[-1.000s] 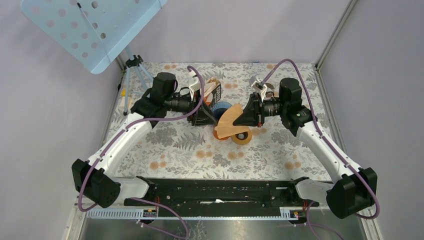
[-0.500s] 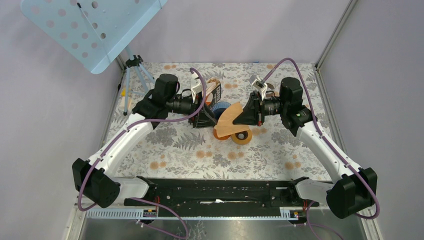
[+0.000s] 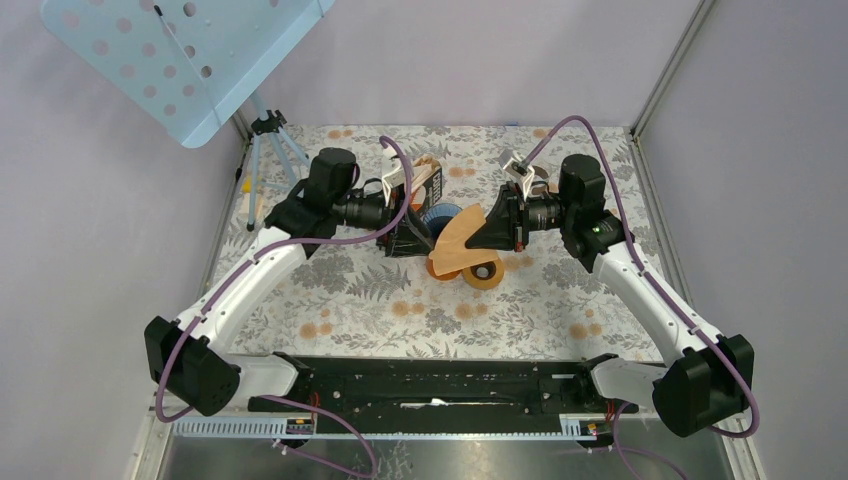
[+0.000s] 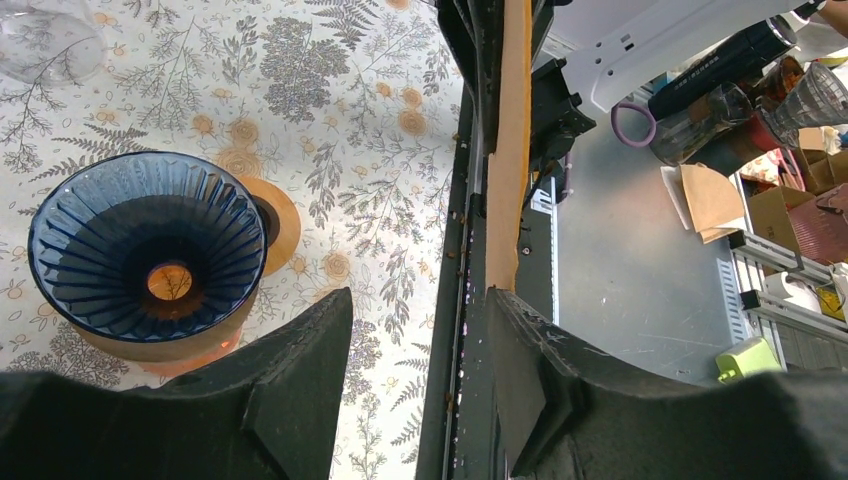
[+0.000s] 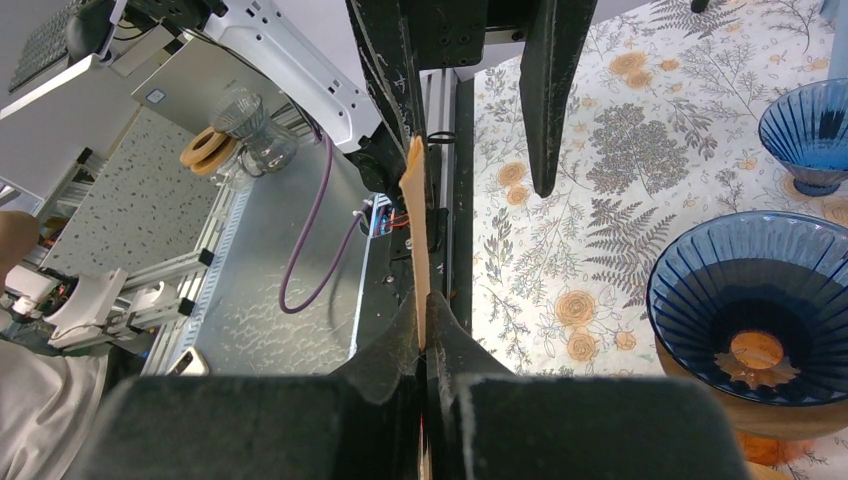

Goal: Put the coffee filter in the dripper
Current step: Place the coffee filter in the coffee dripper.

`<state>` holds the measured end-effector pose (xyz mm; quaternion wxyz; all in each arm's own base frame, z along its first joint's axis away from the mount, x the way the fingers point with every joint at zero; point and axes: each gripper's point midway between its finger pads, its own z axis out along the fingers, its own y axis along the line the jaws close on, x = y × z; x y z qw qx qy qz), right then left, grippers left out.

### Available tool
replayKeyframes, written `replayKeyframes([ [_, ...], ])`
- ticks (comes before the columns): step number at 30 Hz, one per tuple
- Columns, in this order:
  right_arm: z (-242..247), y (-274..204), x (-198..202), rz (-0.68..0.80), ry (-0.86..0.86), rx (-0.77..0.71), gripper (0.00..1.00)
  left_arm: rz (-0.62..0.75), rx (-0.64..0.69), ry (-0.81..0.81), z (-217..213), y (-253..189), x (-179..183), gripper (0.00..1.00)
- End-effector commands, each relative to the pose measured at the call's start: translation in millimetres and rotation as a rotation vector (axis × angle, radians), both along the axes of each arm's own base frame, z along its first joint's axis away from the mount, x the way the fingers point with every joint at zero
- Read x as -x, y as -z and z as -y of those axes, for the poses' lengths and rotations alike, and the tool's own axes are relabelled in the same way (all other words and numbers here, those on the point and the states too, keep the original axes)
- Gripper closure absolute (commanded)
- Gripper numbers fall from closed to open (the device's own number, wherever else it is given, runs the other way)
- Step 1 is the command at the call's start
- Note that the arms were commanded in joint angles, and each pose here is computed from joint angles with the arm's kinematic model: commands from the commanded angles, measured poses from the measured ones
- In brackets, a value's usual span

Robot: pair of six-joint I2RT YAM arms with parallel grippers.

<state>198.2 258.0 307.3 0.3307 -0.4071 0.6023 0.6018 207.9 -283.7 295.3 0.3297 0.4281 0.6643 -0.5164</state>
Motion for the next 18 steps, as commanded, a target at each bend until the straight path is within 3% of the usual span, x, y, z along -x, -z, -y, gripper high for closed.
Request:
replayKeyframes([
  [1, 0.4, -14.8, -7.3, 0.057, 0.018, -0.018, 1.00, 0.045, 0.047, 0.048, 4.5, -12.0, 5.0, 0.45],
  [18, 0.4, -11.5, -8.2, 0.053, 0.025, -0.016, 1.00, 0.043, 0.045, 0.066, 14.7, -14.0, 1.7, 0.46],
])
